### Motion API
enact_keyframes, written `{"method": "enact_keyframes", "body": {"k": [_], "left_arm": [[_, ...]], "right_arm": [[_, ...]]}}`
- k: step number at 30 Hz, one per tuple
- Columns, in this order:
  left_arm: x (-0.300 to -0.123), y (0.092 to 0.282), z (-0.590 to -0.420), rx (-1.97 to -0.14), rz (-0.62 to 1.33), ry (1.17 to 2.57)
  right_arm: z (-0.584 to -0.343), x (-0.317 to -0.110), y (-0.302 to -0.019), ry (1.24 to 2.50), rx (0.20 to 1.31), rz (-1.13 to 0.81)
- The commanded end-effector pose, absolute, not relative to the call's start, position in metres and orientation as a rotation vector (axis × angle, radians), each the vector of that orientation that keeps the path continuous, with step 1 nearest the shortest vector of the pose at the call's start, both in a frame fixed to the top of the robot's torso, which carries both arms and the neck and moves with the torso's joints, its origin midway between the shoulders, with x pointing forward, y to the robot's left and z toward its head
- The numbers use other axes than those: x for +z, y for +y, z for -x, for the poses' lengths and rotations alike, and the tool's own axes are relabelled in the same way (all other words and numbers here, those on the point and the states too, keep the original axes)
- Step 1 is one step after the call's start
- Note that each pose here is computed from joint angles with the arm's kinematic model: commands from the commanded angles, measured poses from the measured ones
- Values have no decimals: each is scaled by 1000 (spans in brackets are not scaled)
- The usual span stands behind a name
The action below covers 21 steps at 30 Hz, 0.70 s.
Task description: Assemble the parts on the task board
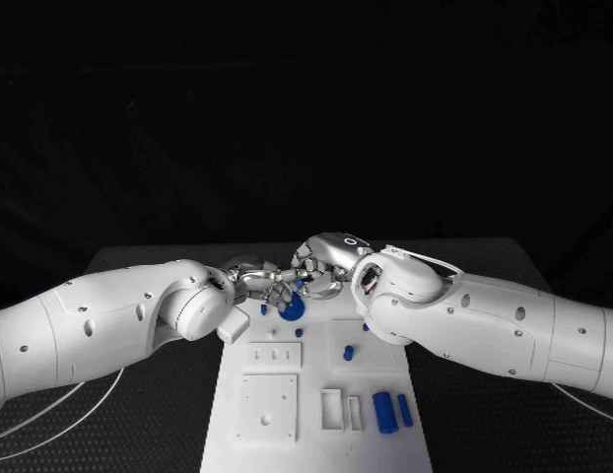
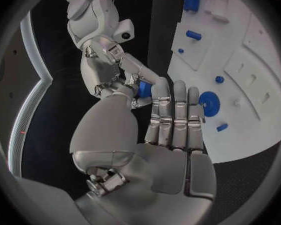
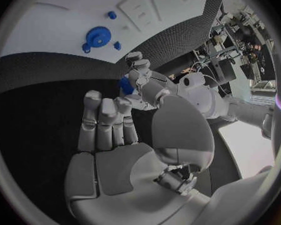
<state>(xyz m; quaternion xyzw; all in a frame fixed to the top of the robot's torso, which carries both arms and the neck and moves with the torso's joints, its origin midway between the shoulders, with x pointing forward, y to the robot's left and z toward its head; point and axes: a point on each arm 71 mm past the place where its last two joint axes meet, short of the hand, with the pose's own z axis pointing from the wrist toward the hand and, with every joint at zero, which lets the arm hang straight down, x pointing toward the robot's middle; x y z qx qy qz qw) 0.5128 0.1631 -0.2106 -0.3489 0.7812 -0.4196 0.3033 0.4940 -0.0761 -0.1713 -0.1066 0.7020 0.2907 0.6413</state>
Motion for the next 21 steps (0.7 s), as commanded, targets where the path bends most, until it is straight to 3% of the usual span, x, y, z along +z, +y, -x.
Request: {"method": "enact_keyframes", "body": {"k": [1,21], "left_arm": [[-209,154,-508,-1140,900,2126],[-210,154,-508,-1147,919,2123]], "right_arm": [[-494,-174,-76,1611,647,261],[-493,-177,-75,1627,645,269]]}}
